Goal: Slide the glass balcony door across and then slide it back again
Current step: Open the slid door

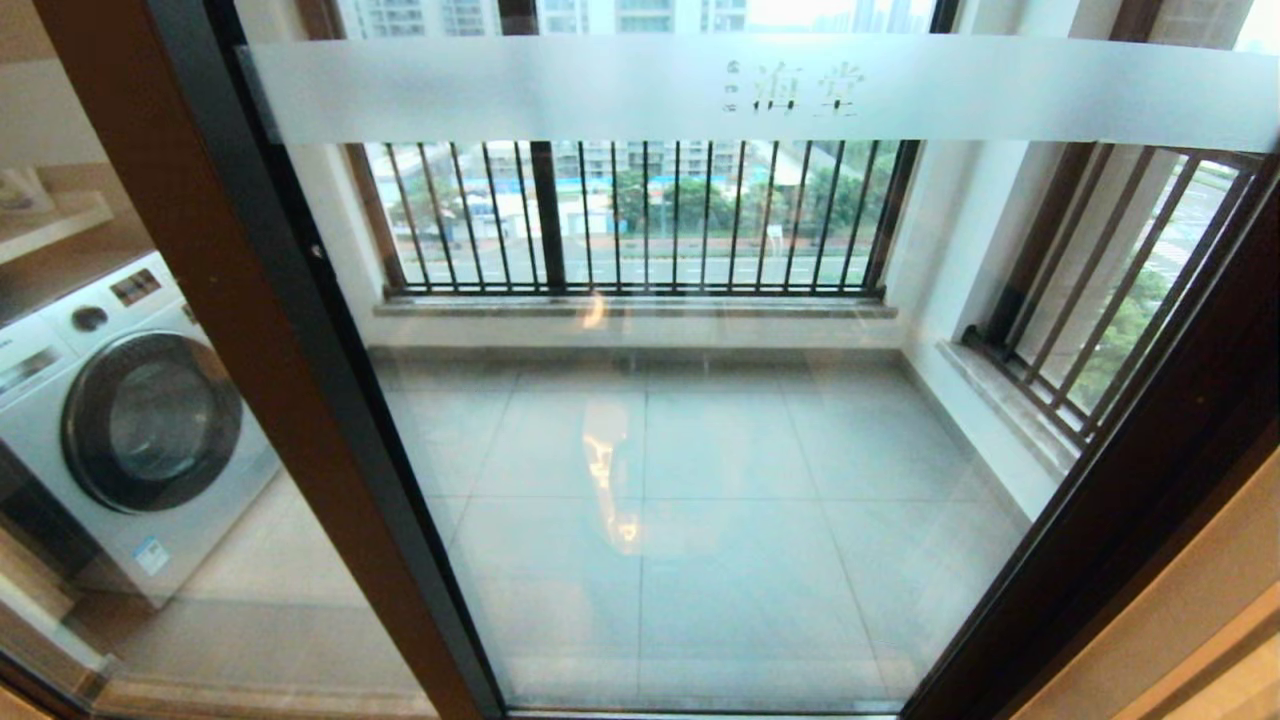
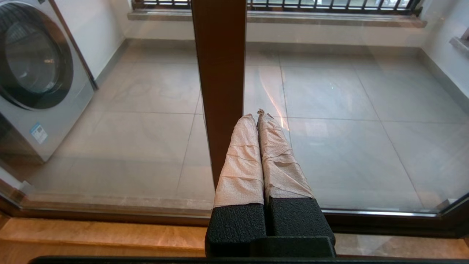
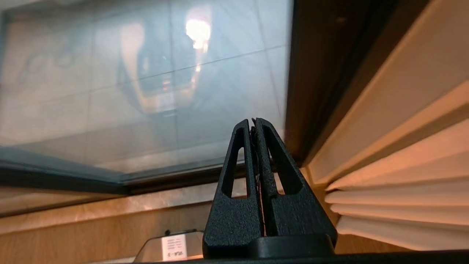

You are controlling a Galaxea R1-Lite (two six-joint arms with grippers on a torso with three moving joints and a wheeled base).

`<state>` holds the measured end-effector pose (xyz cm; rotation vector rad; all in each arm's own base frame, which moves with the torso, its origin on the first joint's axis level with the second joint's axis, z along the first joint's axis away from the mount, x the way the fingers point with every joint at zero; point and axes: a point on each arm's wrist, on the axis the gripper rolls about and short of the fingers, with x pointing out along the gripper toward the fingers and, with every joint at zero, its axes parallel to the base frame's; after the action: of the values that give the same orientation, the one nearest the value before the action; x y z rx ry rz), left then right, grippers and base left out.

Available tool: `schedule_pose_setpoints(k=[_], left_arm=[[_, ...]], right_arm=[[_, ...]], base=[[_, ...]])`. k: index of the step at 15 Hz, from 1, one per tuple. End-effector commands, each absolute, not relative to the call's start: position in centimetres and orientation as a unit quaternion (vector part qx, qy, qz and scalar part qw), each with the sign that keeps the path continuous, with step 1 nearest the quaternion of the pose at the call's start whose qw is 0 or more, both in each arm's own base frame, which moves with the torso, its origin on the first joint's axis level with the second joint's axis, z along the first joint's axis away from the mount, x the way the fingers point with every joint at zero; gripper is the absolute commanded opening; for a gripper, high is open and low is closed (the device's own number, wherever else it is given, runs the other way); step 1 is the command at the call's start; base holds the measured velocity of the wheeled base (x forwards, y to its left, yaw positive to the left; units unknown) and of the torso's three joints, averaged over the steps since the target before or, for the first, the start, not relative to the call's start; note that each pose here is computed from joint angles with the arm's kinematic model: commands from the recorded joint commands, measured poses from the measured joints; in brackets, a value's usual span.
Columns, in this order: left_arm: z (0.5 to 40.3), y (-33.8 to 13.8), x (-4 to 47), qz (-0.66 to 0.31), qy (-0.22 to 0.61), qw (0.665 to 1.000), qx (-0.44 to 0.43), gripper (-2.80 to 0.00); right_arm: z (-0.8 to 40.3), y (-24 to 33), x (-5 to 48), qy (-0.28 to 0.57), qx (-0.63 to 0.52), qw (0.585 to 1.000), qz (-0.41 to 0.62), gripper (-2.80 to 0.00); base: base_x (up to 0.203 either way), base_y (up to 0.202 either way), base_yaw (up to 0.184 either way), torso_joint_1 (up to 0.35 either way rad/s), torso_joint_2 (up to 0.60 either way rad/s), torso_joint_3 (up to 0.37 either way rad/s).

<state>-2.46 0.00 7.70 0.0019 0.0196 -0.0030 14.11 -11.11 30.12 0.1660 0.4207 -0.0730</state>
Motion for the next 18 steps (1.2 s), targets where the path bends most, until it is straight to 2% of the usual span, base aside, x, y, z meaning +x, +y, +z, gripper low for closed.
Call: schedule_pose_setpoints(k=[1, 5, 12, 18], left_arm=[[7.7, 0.0, -2.4, -0.002, 0.011, 1.000, 0.001, -2.80], [7.7, 0.0, -2.4, -0.002, 0.011, 1.000, 0.001, -2.80], [7.7, 0.0, -2.5, -0.002, 0.011, 1.000, 0.001, -2.80], [7.7, 0.0, -2.5, -0.002, 0.011, 1.000, 0.001, -2.80]], right_arm=[[29.2, -13.2, 15.7, 0.222, 0.095, 0.969, -0.044, -2.80], [29.4, -16.5, 17.6, 0.197, 0.034, 0.974, -0.107, -2.80], [30.1, -15.3, 20.9, 0.193, -0.009, 0.980, -0.052, -2.80], [26.7, -17.5, 23.5, 0.224, 0.002, 0.971, -0.087, -2.80]], base=[[0.000, 0.000, 0.000, 0.000, 0.00, 0.000], [0.000, 0.000, 0.000, 0.000, 0.00, 0.000], [0.000, 0.000, 0.000, 0.000, 0.00, 0.000], [0.000, 0.000, 0.000, 0.000, 0.00, 0.000]])
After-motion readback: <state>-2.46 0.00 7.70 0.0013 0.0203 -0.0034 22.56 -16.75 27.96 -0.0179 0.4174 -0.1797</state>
